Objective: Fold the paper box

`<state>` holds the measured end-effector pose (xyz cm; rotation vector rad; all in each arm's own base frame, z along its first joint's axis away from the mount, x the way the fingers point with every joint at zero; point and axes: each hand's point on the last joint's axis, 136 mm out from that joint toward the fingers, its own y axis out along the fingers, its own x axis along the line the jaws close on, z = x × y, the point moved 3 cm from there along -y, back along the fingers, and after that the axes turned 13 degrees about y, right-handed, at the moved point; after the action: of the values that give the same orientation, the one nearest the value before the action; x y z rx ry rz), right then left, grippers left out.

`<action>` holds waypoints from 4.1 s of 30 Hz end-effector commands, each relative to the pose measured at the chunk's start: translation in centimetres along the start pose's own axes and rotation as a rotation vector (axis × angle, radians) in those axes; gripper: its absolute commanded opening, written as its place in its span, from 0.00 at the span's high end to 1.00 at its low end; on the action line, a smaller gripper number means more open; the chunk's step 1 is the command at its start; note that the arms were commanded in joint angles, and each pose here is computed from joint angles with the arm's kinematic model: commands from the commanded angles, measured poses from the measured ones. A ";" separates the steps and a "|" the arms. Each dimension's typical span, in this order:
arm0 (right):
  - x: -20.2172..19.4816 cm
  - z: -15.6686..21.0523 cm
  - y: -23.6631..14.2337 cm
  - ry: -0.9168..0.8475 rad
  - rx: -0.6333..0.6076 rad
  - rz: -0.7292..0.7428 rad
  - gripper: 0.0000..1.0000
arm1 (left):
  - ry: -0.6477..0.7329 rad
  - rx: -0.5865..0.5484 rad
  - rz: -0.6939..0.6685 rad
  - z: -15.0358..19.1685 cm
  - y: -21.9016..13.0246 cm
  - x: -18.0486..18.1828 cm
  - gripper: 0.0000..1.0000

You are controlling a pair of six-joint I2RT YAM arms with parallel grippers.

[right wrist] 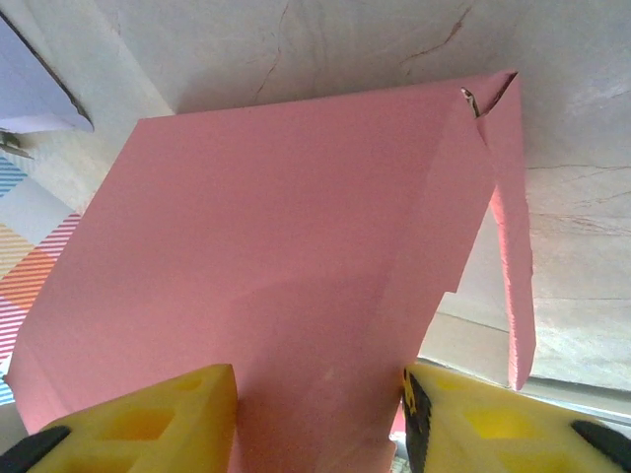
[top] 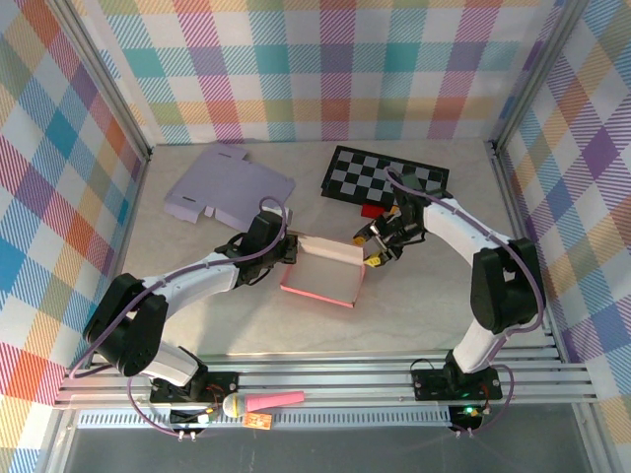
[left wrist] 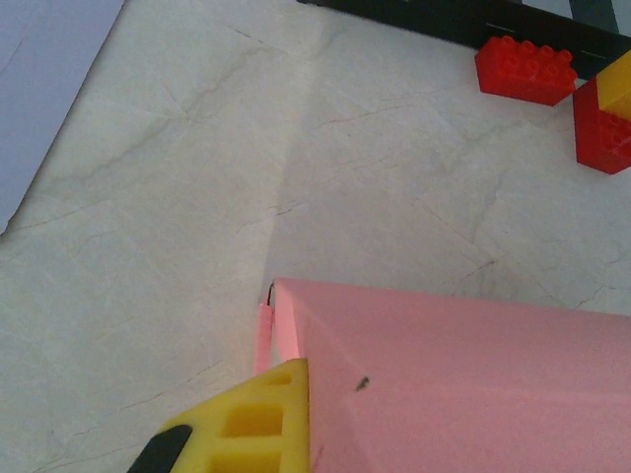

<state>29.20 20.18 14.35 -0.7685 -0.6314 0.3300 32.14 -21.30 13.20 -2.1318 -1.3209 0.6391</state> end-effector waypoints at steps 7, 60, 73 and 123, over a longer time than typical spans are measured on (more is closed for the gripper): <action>0.2 0.4 1.8 0.014 0.031 -0.001 0.58 | -0.019 0.036 0.043 1.5 -0.5 -1.1 0.96; -4.2 0.5 3.9 -0.297 -0.277 0.278 0.70 | -0.419 0.304 0.083 2.6 -10.3 1.2 0.38; -4.1 -0.5 4.1 -0.365 -0.293 0.362 0.69 | -0.275 0.513 0.157 3.6 -1.7 0.6 0.39; -5.3 -3.0 7.2 -0.430 -0.163 0.292 0.78 | -0.308 0.527 0.229 7.3 1.7 -0.1 0.73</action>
<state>26.62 20.60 6.70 -0.9792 -0.9549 0.7226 28.81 -20.11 7.13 -1.7937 -0.9466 1.2532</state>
